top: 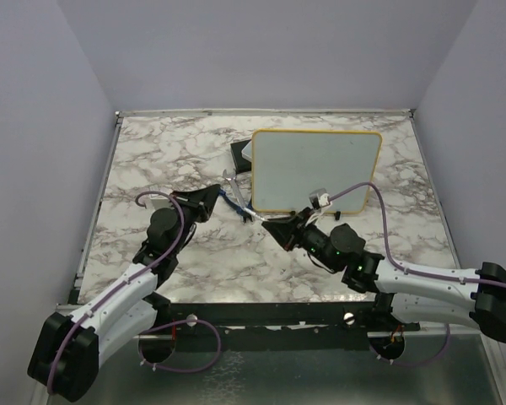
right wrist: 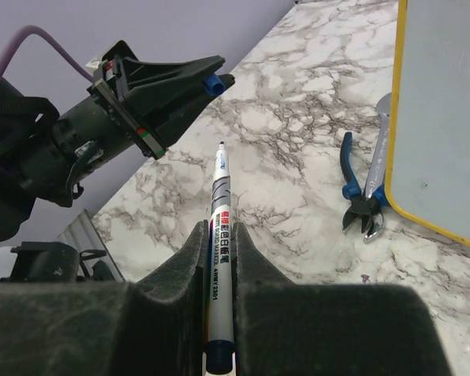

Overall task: Write a sentence on the whiteboard
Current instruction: Open the pen cap from the whiteboard marker, then place the pen cap at the center of the board, then hold the whiteboard on the whiteboard stand.

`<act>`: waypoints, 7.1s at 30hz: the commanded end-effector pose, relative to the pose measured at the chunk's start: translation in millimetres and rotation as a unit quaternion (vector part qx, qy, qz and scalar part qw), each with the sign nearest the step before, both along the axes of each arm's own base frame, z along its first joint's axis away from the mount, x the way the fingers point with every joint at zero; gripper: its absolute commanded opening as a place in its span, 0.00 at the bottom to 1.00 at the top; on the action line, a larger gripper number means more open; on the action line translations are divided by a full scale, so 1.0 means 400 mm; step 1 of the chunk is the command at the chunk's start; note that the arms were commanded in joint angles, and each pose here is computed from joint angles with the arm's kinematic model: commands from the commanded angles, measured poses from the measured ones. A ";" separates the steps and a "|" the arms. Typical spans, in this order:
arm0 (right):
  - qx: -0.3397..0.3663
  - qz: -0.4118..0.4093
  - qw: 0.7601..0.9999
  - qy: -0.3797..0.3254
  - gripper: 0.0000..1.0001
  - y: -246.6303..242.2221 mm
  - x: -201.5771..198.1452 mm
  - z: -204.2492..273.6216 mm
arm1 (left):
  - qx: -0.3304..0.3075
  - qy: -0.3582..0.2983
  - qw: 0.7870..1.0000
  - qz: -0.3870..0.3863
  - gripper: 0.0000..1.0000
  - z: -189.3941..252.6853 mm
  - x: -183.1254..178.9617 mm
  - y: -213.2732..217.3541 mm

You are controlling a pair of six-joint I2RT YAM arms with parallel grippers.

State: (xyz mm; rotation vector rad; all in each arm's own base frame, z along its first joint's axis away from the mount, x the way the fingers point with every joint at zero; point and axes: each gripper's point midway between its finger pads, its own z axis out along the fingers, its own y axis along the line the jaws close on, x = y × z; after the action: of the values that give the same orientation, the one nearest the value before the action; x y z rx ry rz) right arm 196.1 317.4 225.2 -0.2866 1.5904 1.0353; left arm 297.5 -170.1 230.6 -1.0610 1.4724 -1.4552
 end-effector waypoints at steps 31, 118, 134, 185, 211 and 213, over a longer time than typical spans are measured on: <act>-0.109 -0.131 0.985 0.006 0.01 -0.103 0.078 -0.043 | 0.526 0.176 0.793 -0.253 0.25 -0.534 -0.194 -0.020; -0.069 -0.221 0.966 -0.117 0.01 -0.156 0.355 0.112 | 0.468 -0.275 0.771 -0.333 0.28 -0.015 0.231 -0.249; -0.079 -0.233 0.963 -0.113 0.01 -0.156 0.382 0.096 | 0.472 -0.273 0.767 -0.337 0.19 -0.026 0.230 -0.256; -0.079 -0.205 0.967 -0.127 0.01 -0.137 0.370 0.093 | 0.481 -0.257 0.776 -0.317 0.42 -0.030 0.254 -0.234; -0.096 -0.240 0.961 -0.102 0.01 -0.162 0.390 0.051 | 0.486 -0.261 0.767 -0.327 0.13 -0.057 0.246 -0.245; -0.097 -0.243 0.960 -0.101 0.01 -0.163 0.393 0.050 | 0.488 -0.263 0.765 -0.327 0.11 -0.057 0.246 -0.245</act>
State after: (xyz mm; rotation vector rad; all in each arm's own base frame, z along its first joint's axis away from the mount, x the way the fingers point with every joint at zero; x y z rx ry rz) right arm 347.2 257.1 248.2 -0.1457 1.4689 0.4879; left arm 399.9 -262.5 216.4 0.4797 1.8598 -0.9536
